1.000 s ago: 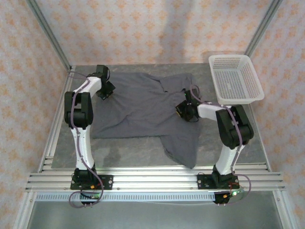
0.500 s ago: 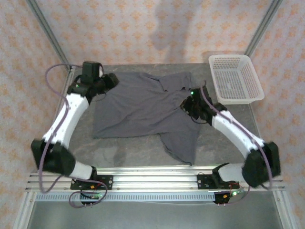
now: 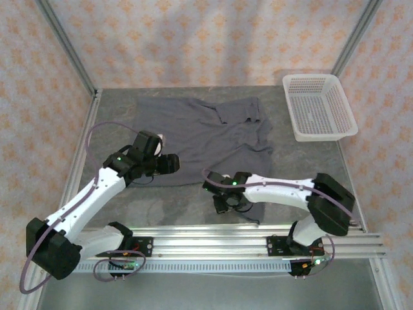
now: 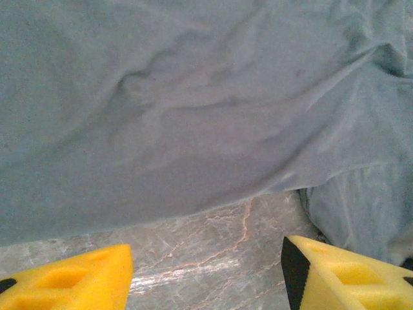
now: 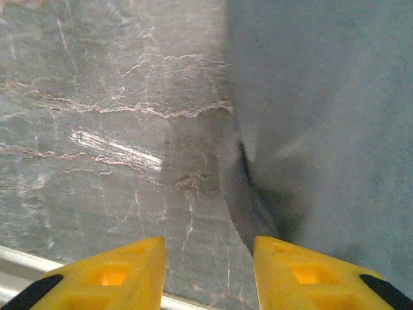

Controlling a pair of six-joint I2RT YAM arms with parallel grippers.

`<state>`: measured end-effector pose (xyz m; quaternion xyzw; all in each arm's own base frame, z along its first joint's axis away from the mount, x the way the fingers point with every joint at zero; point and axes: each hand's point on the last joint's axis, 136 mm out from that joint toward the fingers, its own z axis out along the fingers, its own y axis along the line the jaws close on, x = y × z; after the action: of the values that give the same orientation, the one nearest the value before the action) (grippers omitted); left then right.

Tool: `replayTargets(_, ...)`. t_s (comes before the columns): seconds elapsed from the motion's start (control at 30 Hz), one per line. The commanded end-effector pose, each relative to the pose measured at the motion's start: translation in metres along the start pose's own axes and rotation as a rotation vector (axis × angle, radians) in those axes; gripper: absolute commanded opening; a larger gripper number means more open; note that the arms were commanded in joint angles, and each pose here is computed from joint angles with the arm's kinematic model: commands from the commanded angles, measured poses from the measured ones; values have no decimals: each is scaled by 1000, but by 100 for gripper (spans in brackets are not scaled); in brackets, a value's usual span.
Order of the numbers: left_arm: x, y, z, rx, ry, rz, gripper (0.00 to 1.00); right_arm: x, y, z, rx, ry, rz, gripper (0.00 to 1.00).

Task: Fold the inside-out t-shirt

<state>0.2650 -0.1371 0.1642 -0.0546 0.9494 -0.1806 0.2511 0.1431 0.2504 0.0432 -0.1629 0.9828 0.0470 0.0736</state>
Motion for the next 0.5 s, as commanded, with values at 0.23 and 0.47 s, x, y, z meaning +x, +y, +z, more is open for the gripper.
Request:
replayTargets(0.23, -5, 6, -1, -40, -27, 4, 65, -27, -26, 5, 220, -86, -92, 29)
replayTargets(0.47, -2, 7, 1, -40, -15, 40, 65, -24, -1, -15, 72, -55, -141, 0)
